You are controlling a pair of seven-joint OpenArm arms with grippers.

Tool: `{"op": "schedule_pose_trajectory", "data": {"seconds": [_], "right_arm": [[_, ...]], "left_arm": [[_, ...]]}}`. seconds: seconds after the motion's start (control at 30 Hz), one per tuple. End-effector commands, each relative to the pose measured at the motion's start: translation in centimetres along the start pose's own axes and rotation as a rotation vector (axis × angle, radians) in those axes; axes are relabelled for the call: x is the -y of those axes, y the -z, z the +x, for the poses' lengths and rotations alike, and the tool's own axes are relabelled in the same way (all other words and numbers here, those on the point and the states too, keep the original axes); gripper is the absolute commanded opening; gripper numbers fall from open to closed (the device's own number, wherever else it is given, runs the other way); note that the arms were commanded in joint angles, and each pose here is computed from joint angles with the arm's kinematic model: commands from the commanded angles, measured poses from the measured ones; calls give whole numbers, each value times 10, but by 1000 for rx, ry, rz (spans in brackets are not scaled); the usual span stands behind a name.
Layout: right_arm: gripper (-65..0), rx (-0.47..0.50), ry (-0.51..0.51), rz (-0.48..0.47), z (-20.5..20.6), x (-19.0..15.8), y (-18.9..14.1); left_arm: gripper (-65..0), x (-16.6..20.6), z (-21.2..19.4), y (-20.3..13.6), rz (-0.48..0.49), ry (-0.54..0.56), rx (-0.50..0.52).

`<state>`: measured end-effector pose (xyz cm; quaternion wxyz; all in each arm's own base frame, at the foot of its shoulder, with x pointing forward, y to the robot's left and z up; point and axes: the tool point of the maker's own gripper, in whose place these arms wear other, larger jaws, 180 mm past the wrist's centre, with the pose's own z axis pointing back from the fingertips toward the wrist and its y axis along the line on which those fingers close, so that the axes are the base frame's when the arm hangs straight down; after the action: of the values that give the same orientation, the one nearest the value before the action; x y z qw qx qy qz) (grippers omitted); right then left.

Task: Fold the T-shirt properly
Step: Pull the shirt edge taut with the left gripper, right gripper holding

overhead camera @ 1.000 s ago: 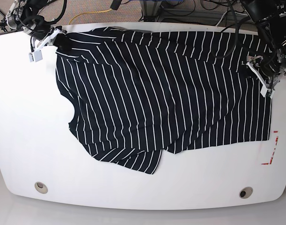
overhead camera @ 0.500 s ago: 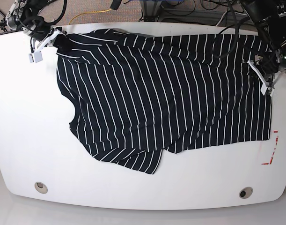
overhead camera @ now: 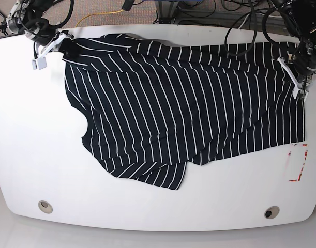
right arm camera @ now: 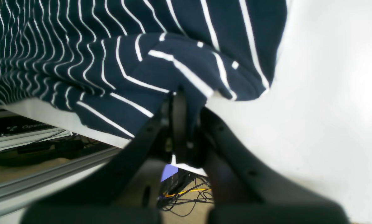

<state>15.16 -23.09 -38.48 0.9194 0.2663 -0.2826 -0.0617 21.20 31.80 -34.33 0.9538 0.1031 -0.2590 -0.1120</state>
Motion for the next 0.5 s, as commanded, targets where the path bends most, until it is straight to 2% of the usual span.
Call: {"op": "schedule_pose_trajectory", "data": {"seconds": [0.0, 0.1, 0.17, 0.33, 0.47], "right_arm": [[-650, 28, -21, -4, 10, 1, -5], [-650, 28, -21, -4, 10, 1, -5], [-650, 28, -21, -4, 10, 1, -5], [-650, 28, -21, -4, 10, 1, -5], [-650, 28, -21, -4, 10, 1, -5]], "left_arm": [[-626, -9, 0, -5, 30, 15, 2], [-625, -8, -2, -5, 30, 16, -5], [-599, -8, -6, -6, 29, 20, -15], [-468, -6, -11, -6, 21, 22, -27], [-461, -3, -15, -6, 15, 23, -37]]}}
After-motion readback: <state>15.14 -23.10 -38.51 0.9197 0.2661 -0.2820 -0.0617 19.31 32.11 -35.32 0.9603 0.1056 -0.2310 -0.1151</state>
